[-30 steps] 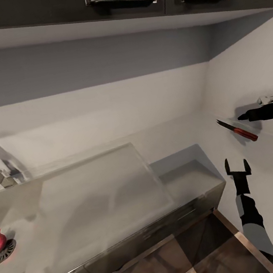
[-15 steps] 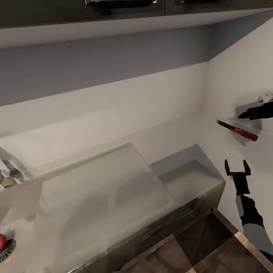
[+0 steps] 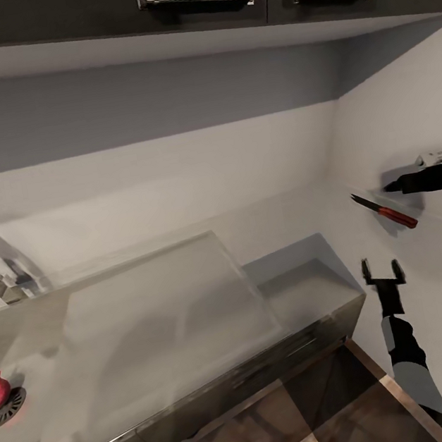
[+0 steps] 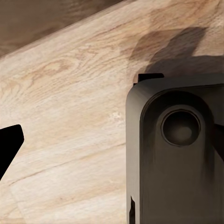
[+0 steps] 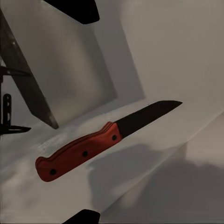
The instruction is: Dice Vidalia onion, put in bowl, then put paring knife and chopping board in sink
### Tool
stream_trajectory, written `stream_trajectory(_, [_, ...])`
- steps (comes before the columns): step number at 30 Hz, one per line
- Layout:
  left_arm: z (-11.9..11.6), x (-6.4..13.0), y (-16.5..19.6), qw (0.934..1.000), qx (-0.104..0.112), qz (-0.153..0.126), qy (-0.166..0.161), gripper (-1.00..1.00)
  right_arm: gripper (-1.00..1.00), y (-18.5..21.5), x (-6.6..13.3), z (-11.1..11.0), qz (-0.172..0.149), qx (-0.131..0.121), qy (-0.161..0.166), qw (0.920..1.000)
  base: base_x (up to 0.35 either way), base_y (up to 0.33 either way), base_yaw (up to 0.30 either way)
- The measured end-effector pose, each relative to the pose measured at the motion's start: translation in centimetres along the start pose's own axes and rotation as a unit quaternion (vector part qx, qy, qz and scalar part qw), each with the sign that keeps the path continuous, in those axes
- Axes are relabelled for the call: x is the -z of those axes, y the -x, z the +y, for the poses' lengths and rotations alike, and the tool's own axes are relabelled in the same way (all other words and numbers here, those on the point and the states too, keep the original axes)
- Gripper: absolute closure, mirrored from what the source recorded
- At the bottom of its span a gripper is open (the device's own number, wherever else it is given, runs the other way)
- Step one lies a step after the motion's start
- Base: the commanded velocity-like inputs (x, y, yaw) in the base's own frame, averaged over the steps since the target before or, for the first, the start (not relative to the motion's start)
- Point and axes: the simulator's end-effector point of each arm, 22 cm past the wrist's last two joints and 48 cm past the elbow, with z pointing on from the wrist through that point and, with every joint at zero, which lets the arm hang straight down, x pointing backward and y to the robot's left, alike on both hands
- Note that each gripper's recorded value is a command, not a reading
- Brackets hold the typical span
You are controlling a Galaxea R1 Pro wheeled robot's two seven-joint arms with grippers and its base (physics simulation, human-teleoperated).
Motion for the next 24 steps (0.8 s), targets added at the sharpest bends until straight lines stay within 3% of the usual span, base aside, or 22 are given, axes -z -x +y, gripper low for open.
stream_trajectory(4, [0.00, 0.00, 0.00, 1.0000, 0.000, 0.000, 0.000, -1.00, -1.00, 0.15, 0.05, 0.94, -0.002, 0.010, 0.020, 0.9997, 0.000, 0.000, 0.000])
stream_trajectory(10, [-0.02, 0.00, 0.00, 1.0000, 0.000, 0.000, 0.000, -1.00, -1.00, 0.44, 0.08, 0.83, -0.007, 0.023, 0.017, 0.9996, 0.000, 0.000, 0.000])
stream_trajectory(24, [0.00, 0.00, 0.00, 1.0000, 0.000, 0.000, 0.000, -1.00, -1.00, 0.49, 0.13, 0.63, -0.009, 0.027, 0.014, 0.9995, 0.000, 0.000, 0.000])
